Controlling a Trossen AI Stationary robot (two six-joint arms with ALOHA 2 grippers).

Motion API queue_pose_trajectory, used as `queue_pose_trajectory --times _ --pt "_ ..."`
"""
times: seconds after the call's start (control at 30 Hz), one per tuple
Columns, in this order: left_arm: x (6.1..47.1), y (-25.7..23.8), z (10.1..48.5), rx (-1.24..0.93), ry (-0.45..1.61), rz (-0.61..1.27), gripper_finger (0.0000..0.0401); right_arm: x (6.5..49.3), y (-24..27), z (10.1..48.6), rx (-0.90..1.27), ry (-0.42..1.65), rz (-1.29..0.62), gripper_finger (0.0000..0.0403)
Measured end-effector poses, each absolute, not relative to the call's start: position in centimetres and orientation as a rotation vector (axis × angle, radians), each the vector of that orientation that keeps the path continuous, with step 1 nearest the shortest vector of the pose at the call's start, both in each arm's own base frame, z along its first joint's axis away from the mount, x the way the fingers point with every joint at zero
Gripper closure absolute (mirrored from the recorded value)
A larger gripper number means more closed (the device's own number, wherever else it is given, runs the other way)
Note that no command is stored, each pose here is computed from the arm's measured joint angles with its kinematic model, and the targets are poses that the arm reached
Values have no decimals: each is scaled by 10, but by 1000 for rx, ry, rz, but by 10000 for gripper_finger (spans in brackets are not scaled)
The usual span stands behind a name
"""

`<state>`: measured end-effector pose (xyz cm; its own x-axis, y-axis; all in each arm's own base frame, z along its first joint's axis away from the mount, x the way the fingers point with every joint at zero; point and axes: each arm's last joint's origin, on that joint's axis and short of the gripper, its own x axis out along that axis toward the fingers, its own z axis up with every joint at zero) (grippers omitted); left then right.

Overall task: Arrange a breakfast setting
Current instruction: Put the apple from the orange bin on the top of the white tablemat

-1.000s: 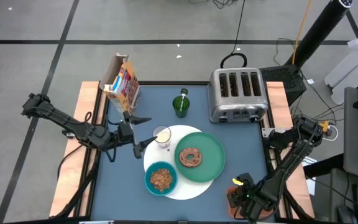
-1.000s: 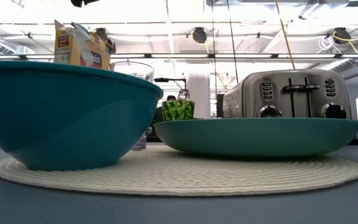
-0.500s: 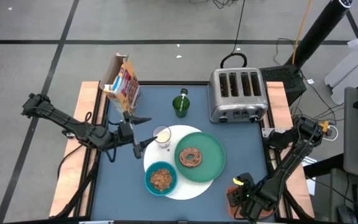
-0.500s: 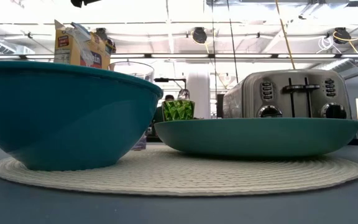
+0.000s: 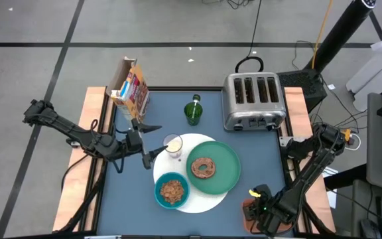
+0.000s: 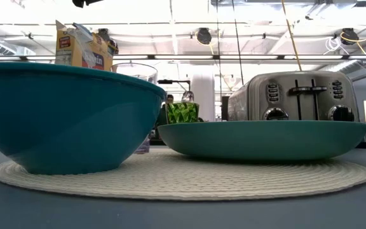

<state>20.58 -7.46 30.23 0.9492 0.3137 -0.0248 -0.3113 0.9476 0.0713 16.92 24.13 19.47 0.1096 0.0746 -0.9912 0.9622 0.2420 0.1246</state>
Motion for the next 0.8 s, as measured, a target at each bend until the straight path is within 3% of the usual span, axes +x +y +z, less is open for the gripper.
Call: queue_pose_trajectory --times 0.43,0.63,0.8 --pt "206 -75 302 67 36 318 29 158 224 243 1227 1253 -726 166" --pt "206 -75 302 67 36 318 29 156 206 269 1225 971 -600 166" --pt "206 -75 302 67 36 318 29 161 188 285 1078 646 -530 166"
